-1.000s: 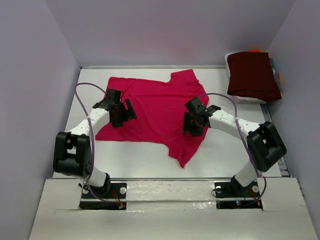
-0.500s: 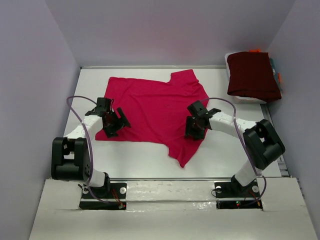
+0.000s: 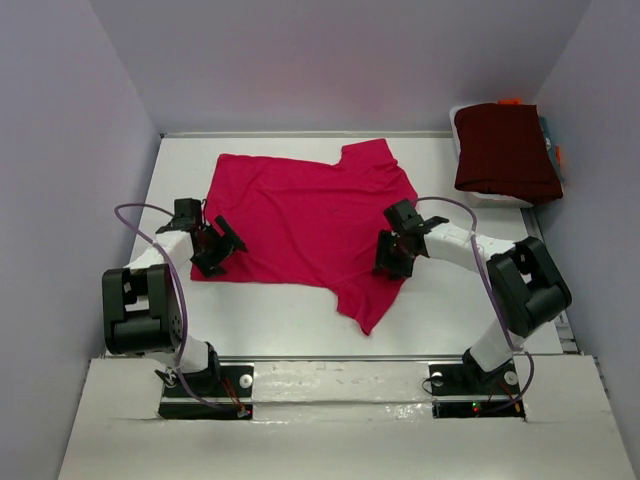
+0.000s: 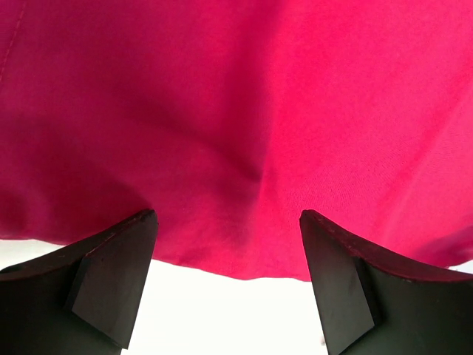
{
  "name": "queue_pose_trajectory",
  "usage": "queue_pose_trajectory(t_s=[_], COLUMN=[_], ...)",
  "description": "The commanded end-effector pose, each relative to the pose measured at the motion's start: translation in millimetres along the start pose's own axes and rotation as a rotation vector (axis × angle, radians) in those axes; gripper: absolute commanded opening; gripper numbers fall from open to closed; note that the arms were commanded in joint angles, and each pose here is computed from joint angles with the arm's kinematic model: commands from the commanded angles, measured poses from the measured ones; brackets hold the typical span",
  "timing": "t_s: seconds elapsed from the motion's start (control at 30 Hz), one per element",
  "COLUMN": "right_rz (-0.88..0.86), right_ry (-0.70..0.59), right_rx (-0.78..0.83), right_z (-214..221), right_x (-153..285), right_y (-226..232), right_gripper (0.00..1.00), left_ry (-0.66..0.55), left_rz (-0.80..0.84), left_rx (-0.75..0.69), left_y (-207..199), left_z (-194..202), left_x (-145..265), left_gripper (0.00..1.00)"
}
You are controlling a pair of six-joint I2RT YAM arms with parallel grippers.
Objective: Fold and stack the t-shirts
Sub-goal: Flatten out the tshirt
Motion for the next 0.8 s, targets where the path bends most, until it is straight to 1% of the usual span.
queue_pose_trajectory(t_s=[0.0, 0.2, 0.47, 0.6, 0.77], right_rz=[0.007, 0.026, 0.032, 0.039, -0.013], right_ry=[-0.01, -0.006, 0.006, 0.015, 0.051], right_rx=[-0.011, -0.024, -0.024, -0.025, 0.005], right_z=[-6.0, -10.6, -7.2, -4.6, -2.8], right_x=[-9.6, -13.0, -10.5, -10.0, -3.6], right_y=[-8.2, -17.8, -23.5, -25.5, -21.7], right_gripper=[0.57, 0.57, 0.57, 0.57, 0.57], left_ry=[0.028, 0.026, -0.052, -0.088, -0.073], left_rz=[0.016, -0.006, -0.068, -0.077, -0.046], left_rx=[0.077, 0.127, 0.22, 0.229, 0.223], left_y=[10.1, 21.2, 47.3, 48.9, 47.4], left_z=[3.7, 3.7, -12.9, -15.3, -13.9], left_x=[-5.2, -7.0, 5.5, 10.5, 9.4], left_gripper=[0.91, 0.91, 0.91, 0.91, 0.91])
Point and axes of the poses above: each gripper's point midway between its finger pads, its own x axis back along the fingers, its own y axis along the line the jaws close on, z = x × y, the point moved 10 cm from there along x, back along the fingers, and after that the axes turned 1 degree about -x, right-handed, at the moved point
